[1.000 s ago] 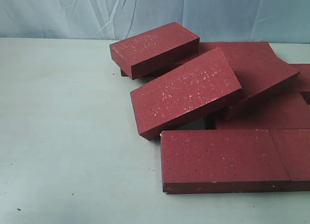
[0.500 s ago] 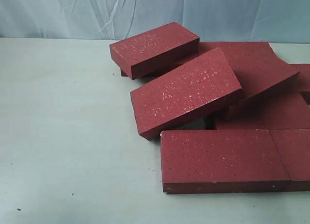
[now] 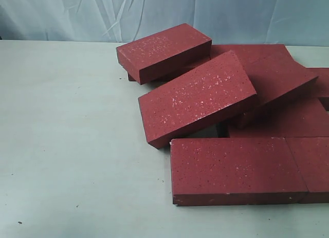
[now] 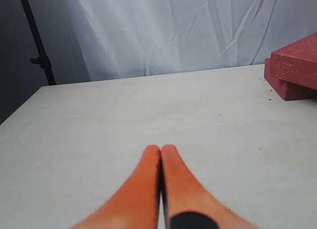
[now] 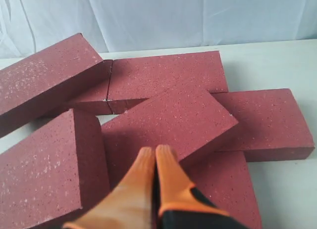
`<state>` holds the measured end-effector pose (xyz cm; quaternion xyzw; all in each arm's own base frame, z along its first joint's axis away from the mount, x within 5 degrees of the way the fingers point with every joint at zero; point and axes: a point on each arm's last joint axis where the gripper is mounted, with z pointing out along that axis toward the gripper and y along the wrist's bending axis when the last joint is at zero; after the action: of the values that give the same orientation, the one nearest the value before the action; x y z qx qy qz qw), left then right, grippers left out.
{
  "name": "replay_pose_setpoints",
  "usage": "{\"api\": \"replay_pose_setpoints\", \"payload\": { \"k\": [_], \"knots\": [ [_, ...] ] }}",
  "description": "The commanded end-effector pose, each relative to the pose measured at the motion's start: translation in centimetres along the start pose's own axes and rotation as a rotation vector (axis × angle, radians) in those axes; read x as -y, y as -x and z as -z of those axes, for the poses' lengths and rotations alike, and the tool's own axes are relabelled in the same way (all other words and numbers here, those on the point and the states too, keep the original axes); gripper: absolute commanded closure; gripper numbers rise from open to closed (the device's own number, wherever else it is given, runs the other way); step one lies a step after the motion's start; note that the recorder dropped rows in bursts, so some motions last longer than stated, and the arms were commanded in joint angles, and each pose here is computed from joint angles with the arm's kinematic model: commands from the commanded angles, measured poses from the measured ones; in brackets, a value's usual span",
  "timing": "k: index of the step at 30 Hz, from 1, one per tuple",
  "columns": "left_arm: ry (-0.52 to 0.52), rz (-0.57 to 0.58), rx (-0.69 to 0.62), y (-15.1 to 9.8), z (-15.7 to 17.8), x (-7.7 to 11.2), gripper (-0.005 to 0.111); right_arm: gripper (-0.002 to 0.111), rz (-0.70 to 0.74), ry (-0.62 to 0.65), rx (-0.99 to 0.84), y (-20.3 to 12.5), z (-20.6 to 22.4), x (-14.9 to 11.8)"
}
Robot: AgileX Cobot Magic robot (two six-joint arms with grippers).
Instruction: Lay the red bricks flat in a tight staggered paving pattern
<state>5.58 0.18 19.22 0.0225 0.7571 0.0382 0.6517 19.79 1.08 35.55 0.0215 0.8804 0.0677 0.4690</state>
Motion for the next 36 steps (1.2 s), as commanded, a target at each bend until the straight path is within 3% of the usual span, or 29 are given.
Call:
{"api": "replay_pose_setpoints", "payload": {
  "k": [1,11,22,36],
  "knots": [
    [0.006,0.006,0.011,0.1,0.0,0.0,0.107,0.109,-0.045,0.026,0.006,0.4,-1.3,-0.1],
    [0.006,0.006,0.011,0.1,0.0,0.0,0.107,0.109,-0.015,0.064,-0.264,-1.7,-6.2,-0.1],
    [0.005,0.006,0.007,0.0,0.0,0.0,0.107,0.109,0.072,0.127,-0.421,-3.8,-11.3,-2.5],
    [0.006,0.006,0.009,0.0,0.0,0.0,0.107,0.109,0.157,0.247,-0.49,-3.6,-15.8,-8.1]
  ]
}}
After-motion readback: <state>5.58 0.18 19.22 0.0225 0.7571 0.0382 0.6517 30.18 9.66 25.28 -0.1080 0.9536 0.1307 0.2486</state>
